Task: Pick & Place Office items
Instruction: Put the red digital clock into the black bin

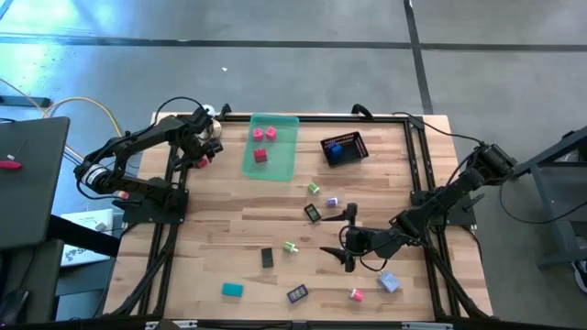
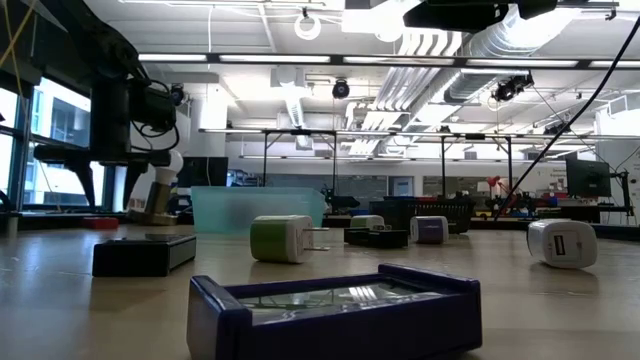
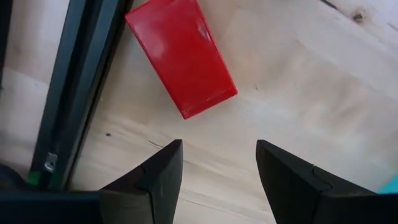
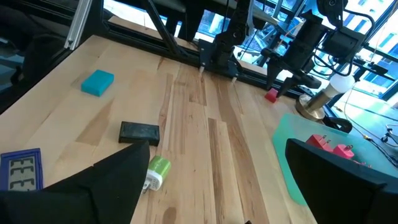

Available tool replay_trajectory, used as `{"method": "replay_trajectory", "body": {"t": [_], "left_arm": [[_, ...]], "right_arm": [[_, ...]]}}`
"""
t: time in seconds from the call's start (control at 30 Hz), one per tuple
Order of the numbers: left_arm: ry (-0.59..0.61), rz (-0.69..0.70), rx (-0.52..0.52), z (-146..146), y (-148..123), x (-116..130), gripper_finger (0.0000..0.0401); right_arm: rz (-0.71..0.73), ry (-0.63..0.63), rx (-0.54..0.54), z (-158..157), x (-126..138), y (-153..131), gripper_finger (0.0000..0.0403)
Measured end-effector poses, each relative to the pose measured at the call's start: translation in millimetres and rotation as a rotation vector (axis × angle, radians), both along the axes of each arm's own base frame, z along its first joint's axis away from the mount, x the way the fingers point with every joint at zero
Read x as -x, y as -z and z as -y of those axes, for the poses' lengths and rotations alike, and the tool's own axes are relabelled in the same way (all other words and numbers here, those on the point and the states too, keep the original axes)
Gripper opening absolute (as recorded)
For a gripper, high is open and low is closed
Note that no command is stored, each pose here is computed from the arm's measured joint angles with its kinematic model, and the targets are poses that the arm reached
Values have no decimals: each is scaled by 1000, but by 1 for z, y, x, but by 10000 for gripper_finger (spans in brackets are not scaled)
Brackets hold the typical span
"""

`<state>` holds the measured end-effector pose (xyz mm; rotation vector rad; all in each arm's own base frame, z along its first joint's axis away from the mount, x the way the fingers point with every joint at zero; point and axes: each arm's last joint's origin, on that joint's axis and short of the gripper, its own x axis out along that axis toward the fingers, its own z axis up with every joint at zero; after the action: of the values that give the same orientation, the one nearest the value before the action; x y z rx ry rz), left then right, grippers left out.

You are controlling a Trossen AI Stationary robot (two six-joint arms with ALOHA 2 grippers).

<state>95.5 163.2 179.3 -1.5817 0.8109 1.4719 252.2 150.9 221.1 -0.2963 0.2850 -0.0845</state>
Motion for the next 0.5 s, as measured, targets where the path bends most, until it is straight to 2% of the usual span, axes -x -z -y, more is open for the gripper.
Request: {"method": "replay_trajectory", "body": {"t": [0.13,0.3,0.5], "left_arm": [[38,-22,-13,1,0,-2,195],[-72,-134,11,8,1,2,195],[-31,-100,29,9,1,0,195]], "right_arm": [[-3,0,2,0,0,0,365],[-3,0,2,0,0,0,365],[-3,0,2,0,0,0,365]]}}
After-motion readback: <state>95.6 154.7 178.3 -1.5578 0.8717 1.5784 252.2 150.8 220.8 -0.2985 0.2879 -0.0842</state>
